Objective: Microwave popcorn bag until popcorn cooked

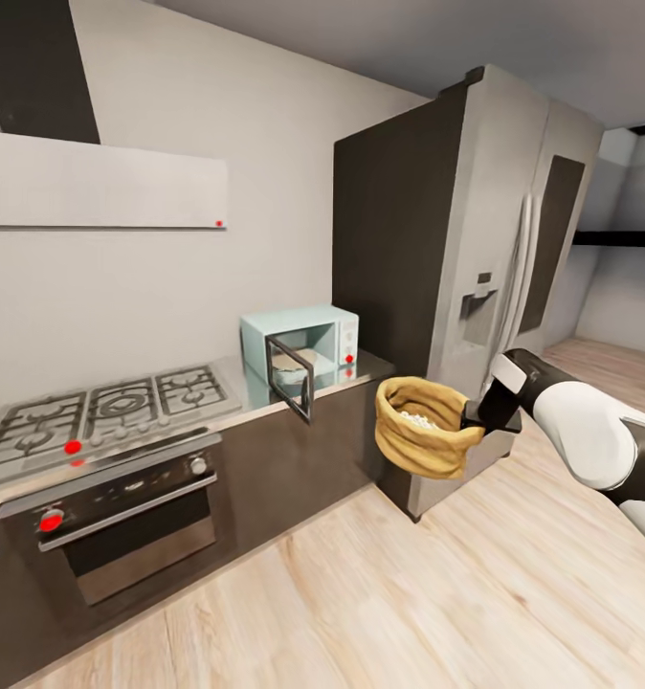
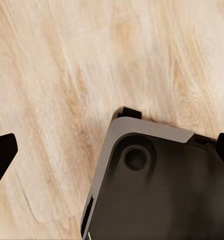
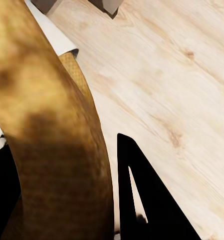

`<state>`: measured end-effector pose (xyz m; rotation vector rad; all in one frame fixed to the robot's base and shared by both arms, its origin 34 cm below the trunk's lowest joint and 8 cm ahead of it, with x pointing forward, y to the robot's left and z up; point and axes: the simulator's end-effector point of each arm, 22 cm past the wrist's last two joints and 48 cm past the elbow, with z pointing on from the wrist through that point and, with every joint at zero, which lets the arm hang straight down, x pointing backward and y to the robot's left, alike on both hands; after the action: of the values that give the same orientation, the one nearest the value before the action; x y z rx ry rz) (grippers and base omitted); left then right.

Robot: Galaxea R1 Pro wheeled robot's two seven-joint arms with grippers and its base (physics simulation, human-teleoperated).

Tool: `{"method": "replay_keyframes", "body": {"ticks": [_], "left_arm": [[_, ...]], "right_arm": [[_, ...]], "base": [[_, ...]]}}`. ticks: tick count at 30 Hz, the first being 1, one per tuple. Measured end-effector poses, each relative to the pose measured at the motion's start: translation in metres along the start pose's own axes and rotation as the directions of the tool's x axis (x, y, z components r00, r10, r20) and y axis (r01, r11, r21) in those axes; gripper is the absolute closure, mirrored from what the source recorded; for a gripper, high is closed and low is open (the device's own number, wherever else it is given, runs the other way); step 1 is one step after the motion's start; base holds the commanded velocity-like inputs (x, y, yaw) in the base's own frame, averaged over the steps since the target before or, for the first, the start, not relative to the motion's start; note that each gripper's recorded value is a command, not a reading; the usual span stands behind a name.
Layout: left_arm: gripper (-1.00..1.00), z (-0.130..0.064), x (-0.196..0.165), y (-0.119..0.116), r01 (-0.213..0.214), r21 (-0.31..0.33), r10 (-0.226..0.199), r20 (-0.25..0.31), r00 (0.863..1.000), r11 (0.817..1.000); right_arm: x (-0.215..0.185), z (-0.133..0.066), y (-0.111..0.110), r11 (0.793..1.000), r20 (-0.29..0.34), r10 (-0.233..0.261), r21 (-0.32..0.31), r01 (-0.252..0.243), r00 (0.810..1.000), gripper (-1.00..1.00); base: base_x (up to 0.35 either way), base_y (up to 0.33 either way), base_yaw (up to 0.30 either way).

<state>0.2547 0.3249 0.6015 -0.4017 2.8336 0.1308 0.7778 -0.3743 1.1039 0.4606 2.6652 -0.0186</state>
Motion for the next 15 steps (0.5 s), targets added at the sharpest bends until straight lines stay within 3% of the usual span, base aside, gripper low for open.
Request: {"method": "replay_keyframes", "body": {"ticks": [15], "left_arm": [[-1.00, 0.0000, 0.0001, -0.0002, 0.000, 0.001, 0.000, 0.000, 1.000, 1.000]], "right_arm": [[0.0085, 0.0044, 0.0027, 1.000, -0.025, -0.003, -0.007, 0.003, 1.000, 1.00]], "base": [[0.339, 0.000, 0.000]]}}
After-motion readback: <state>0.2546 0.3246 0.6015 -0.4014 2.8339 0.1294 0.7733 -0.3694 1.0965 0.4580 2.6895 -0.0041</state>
